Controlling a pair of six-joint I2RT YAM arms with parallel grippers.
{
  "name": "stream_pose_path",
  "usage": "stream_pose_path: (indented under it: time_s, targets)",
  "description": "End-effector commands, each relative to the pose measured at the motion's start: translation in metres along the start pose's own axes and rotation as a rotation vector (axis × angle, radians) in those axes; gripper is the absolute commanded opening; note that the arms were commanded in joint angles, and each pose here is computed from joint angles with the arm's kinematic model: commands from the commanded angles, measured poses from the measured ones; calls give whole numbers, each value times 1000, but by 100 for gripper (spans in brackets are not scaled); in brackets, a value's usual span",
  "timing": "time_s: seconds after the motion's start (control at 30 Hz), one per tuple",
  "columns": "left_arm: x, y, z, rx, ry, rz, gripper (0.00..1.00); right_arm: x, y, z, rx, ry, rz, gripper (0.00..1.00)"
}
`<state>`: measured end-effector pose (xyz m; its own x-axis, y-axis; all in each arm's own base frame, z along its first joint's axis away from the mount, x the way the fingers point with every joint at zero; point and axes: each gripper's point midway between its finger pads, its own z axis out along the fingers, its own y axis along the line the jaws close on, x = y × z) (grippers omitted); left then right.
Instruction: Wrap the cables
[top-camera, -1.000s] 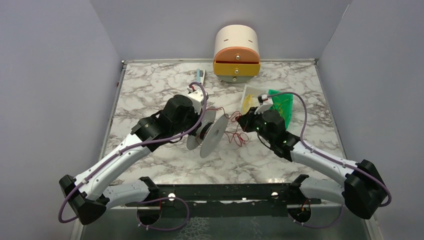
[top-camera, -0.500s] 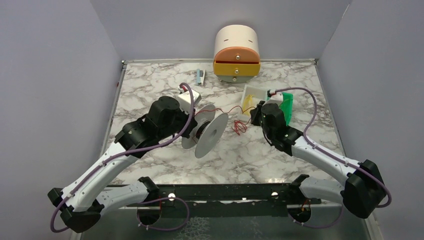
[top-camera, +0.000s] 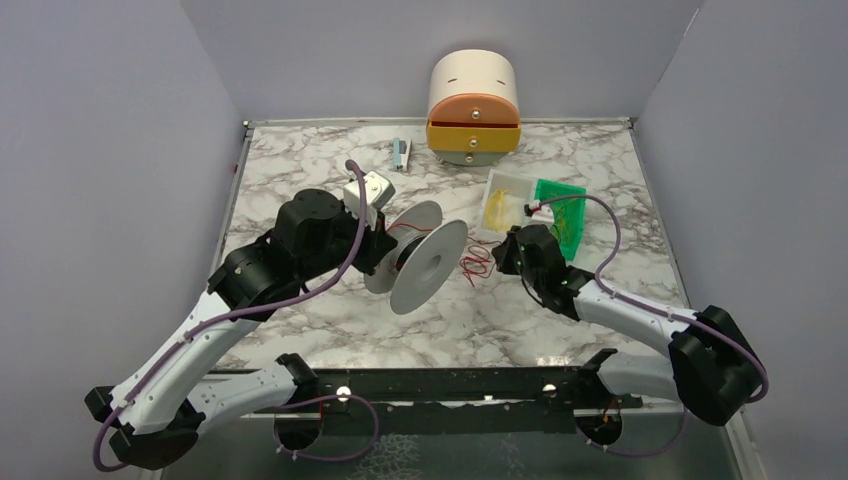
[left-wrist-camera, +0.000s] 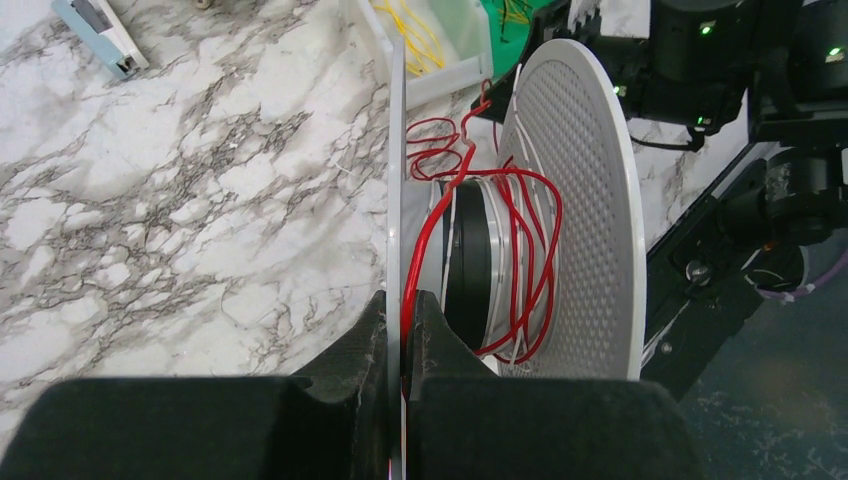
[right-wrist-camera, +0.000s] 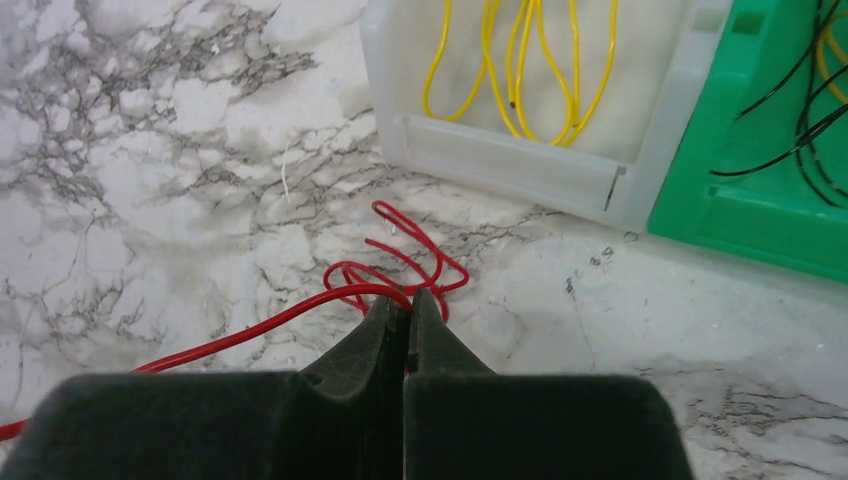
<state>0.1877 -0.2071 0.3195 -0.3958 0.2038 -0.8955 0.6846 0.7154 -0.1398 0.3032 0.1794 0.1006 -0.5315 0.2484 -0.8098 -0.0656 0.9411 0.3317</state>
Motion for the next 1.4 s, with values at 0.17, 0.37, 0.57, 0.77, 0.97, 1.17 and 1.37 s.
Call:
stream_pose_path:
  time_s: [0.17, 0.37, 0.57, 0.77, 0.97, 1.17, 1.37]
  targets:
    - [-66, 2, -12, -41, -228, -82, 0, 38, 52, -13, -376, 96, 64, 1]
    - [-78, 13, -5, -108, -286, -148, 0, 46, 77, -29, -564, 112, 62, 1]
    - [-93, 15, -2, -119, -372, -227, 0, 52, 100, -50, -738, 120, 41, 2]
    - [-99, 18, -2, -121, -444, -293, 0, 54, 117, -69, -866, 122, 6, 6]
    - [-101, 20, -3, -118, -499, -328, 0, 50, 136, -91, -976, 84, -36, 15]
    - [-104, 15, -2, -81, -528, -336, 0, 45, 149, -110, -1069, 57, -38, 29]
    - [-111, 11, -7, -54, -561, -344, 0, 39, 154, -112, -1084, 32, -21, 44]
